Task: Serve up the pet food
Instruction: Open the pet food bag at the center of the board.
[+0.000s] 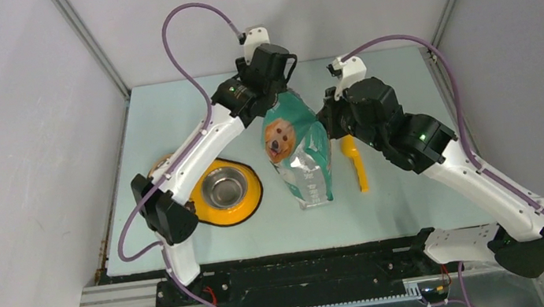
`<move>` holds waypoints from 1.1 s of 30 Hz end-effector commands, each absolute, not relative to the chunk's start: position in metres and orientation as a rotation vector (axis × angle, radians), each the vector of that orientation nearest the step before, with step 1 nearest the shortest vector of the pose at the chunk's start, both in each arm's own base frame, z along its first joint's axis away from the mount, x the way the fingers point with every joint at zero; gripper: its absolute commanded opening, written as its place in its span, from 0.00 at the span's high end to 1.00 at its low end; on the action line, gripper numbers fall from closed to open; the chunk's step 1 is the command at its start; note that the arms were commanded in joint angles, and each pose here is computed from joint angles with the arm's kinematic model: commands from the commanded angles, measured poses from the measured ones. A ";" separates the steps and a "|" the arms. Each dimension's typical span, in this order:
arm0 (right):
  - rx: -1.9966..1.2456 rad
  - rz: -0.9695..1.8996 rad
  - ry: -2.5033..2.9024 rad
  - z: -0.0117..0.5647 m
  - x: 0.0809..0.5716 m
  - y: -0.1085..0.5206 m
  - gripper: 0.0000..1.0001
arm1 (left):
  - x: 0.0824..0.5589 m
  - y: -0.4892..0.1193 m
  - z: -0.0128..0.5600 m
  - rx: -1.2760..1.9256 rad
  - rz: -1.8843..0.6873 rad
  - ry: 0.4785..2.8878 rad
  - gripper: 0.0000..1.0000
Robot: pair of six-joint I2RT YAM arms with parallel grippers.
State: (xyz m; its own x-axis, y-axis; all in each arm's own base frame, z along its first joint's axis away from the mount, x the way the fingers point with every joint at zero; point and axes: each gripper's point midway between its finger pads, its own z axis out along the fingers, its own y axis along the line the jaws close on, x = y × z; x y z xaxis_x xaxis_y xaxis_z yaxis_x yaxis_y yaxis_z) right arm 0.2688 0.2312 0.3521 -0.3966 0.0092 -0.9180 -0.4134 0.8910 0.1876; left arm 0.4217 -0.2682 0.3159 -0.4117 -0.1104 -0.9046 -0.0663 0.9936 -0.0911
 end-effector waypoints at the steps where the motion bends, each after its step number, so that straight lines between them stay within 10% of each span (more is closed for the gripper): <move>1: -0.315 0.483 1.955 0.347 0.258 0.225 1.00 | 0.442 -0.248 0.293 -0.134 0.002 2.071 0.45; 7: -0.319 0.484 1.956 0.346 0.258 0.225 1.00 | 0.447 -0.247 0.289 -0.119 0.030 2.099 0.62; 11: -0.297 0.483 1.953 0.346 0.260 0.222 1.00 | 0.438 -0.262 0.286 -0.052 -0.091 2.151 0.98; 24: -0.101 0.651 1.805 0.387 0.278 0.205 0.52 | 0.361 -0.308 0.348 0.165 -0.757 1.951 1.00; 33: -0.221 0.748 1.746 0.407 0.294 0.229 0.41 | 0.334 -0.324 0.342 0.273 -0.912 1.939 1.00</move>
